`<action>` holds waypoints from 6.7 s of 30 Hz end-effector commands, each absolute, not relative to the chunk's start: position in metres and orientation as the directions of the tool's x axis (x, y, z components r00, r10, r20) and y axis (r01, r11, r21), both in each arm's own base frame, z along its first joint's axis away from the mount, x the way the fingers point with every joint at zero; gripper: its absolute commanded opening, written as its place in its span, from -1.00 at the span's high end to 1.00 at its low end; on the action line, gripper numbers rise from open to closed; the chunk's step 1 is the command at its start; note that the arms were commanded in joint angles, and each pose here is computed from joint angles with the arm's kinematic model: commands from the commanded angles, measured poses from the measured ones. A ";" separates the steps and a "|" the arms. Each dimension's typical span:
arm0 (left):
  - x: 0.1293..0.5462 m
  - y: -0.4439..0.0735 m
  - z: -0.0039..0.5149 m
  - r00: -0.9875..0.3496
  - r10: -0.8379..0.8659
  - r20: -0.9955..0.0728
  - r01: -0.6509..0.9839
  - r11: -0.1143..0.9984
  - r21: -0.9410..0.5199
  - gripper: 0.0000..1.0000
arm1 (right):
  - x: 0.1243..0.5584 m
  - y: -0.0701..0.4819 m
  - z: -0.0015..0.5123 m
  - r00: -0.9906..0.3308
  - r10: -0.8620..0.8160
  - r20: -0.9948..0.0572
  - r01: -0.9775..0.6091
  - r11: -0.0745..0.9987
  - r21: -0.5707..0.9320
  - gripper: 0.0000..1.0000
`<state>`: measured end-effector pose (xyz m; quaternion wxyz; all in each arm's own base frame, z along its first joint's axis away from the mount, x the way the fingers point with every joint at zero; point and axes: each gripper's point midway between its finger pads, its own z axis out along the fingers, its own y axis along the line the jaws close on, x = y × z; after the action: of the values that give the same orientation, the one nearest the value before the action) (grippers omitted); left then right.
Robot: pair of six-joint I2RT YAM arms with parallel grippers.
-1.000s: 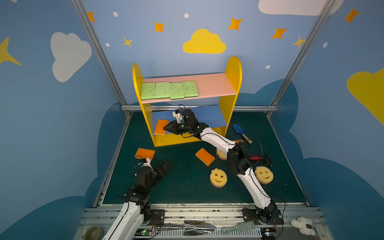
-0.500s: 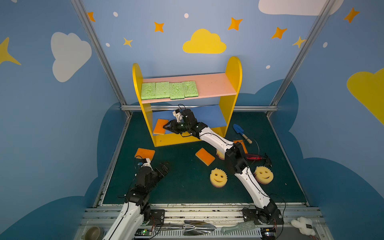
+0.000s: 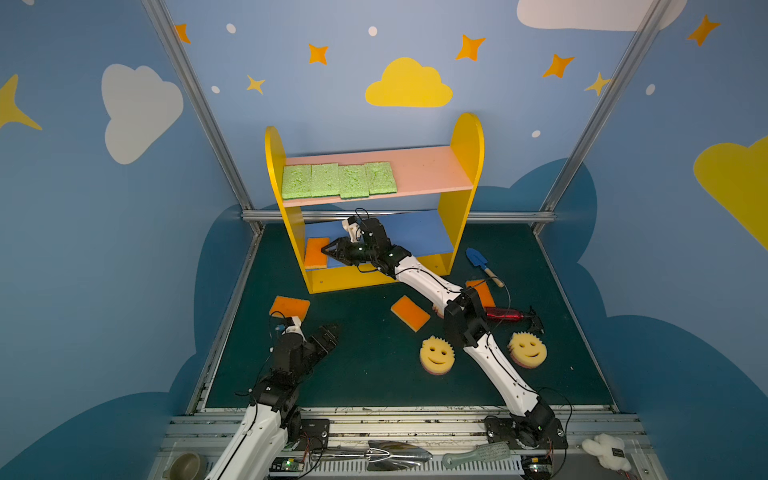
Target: Place and organize the cleaning sponges onto the shelf
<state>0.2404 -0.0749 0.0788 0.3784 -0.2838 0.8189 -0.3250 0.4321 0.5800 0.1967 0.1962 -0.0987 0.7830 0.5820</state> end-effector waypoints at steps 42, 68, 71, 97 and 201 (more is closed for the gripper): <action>0.300 -0.243 0.058 -0.771 -0.455 -0.445 -0.081 0.763 -0.641 -0.74 | 0.348 0.350 0.260 -0.776 0.173 -0.607 -0.482 0.458 0.747 0.04; 0.357 -0.326 0.003 -0.782 -0.443 -0.439 -0.112 0.793 -0.599 0.50 | 0.306 0.159 0.164 -0.818 0.431 -0.380 -0.066 0.587 0.807 0.07; 0.358 -0.329 0.009 -0.787 -0.424 -0.448 -0.094 0.800 -0.592 0.80 | 0.307 0.164 0.158 -0.837 0.419 -0.352 -0.058 0.572 0.818 0.07; 0.321 -0.238 0.117 -0.725 -0.510 -0.463 -0.014 0.683 -0.730 0.94 | 0.270 0.301 0.154 -0.954 -0.031 -0.299 -0.282 0.433 0.856 -0.12; 0.242 -0.073 0.062 -0.561 -0.634 -0.532 -0.226 0.736 -0.639 -0.99 | 0.427 0.515 0.186 -0.978 -0.016 -0.209 -0.202 0.345 0.916 1.00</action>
<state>0.2421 -0.0716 0.0616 0.3903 -0.2624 0.8447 -0.2556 0.4270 0.5085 0.1859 0.0822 -0.0666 0.8185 0.5646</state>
